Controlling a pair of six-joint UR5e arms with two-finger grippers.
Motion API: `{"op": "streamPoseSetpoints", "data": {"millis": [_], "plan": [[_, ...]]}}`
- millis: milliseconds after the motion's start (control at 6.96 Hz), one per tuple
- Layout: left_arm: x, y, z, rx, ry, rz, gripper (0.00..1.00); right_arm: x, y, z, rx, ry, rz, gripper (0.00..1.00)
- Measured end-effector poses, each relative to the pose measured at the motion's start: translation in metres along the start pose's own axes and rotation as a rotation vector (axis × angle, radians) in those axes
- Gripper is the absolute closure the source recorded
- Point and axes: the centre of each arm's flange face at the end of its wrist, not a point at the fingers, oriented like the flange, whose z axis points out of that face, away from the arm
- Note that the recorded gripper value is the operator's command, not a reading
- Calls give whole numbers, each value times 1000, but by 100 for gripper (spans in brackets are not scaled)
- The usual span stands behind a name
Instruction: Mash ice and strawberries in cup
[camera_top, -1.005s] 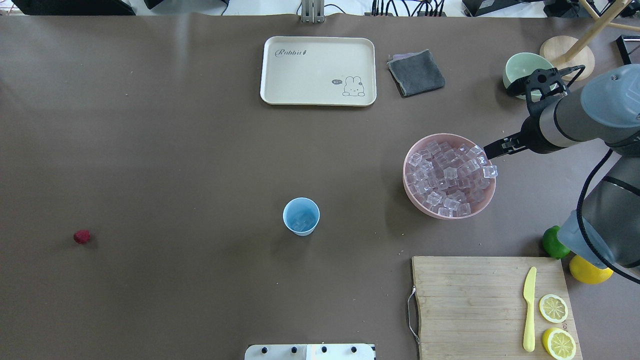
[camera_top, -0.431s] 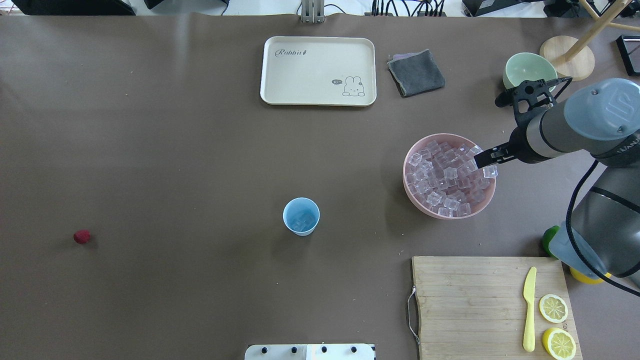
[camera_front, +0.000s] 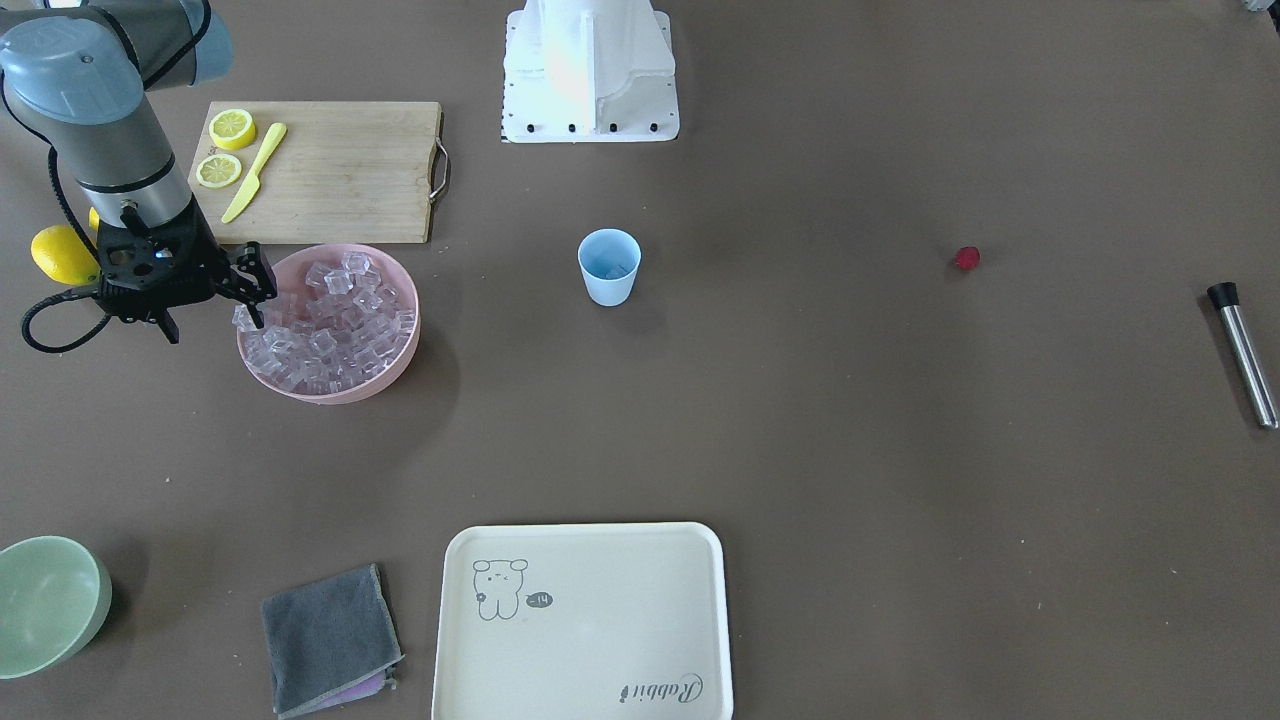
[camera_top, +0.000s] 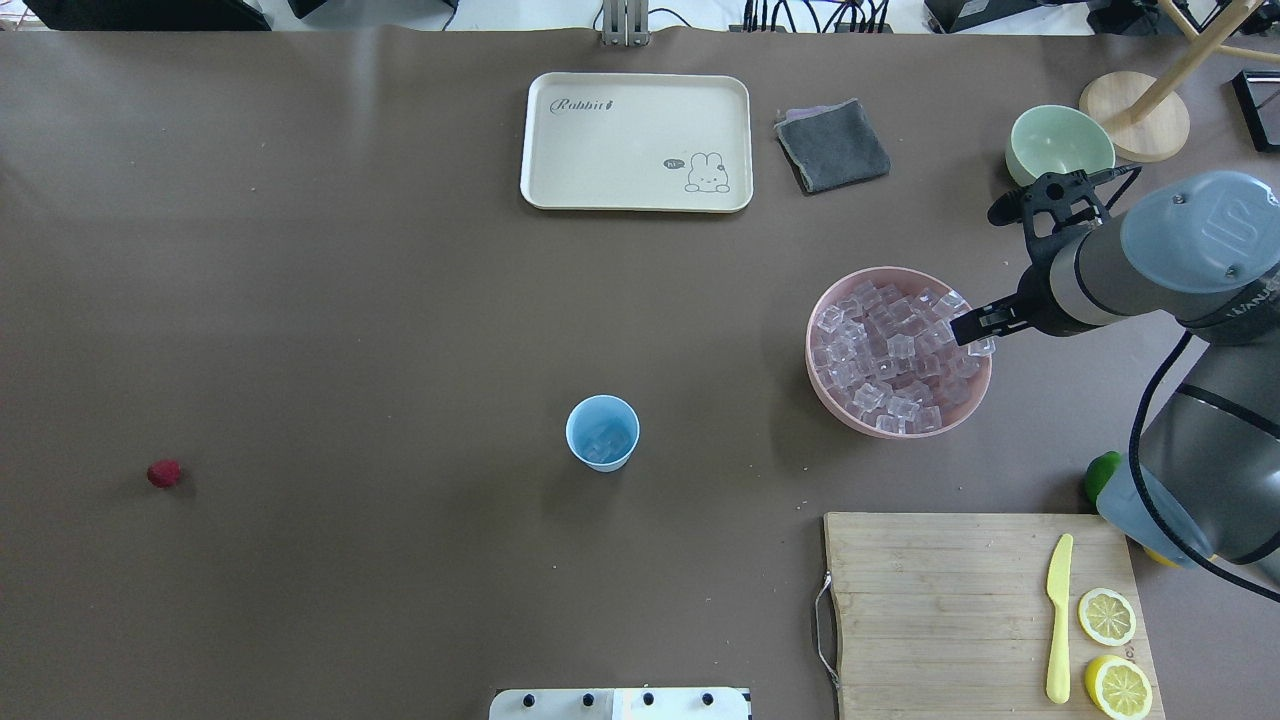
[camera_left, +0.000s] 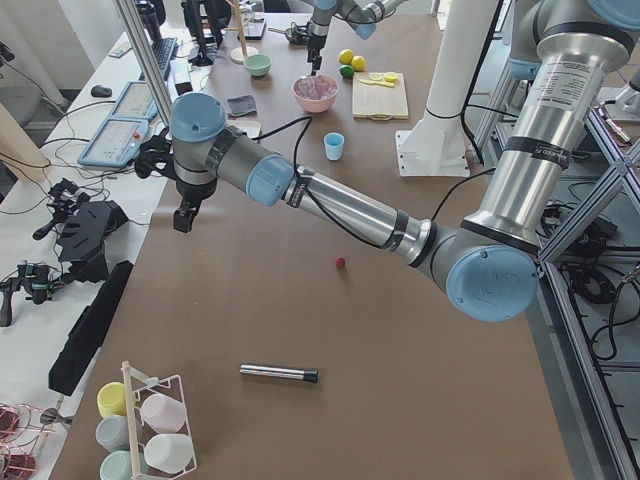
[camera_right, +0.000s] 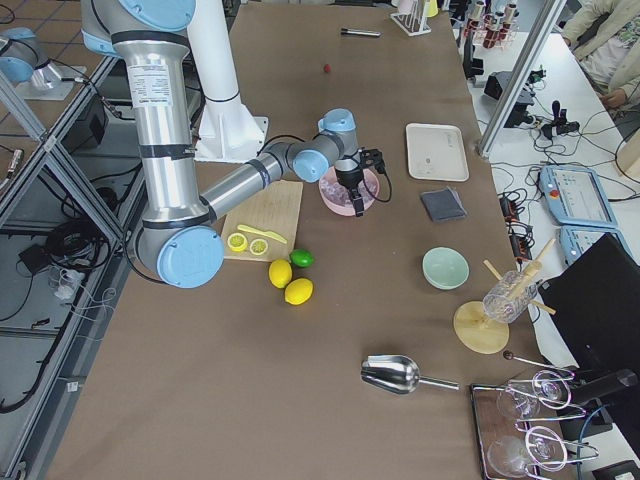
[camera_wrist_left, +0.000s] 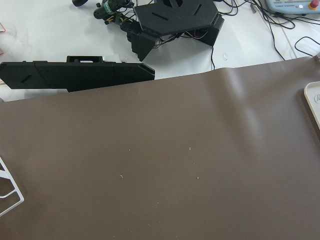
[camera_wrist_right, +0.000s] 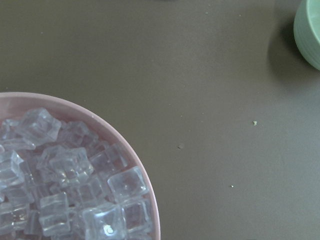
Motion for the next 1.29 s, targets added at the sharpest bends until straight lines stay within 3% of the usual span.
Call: {"op": "streamPoseSetpoints", "data": {"millis": [144, 431, 718, 1149, 1293], "plan": [[0, 0, 0, 0, 0, 0, 1, -3, 1, 0, -1, -3, -4, 33], [1, 0, -1, 2, 1, 2, 2, -7, 2, 0, -5, -11, 1, 33], [1, 0, -1, 2, 1, 3, 2, -16, 6, -1, -12, -25, 47, 39], [1, 0, -1, 2, -2, 4, 1, -18, 9, -2, -14, -29, 62, 40], [0, 0, 0, 2, -2, 3, 2, -17, 9, -2, -14, -28, 63, 49]]}}
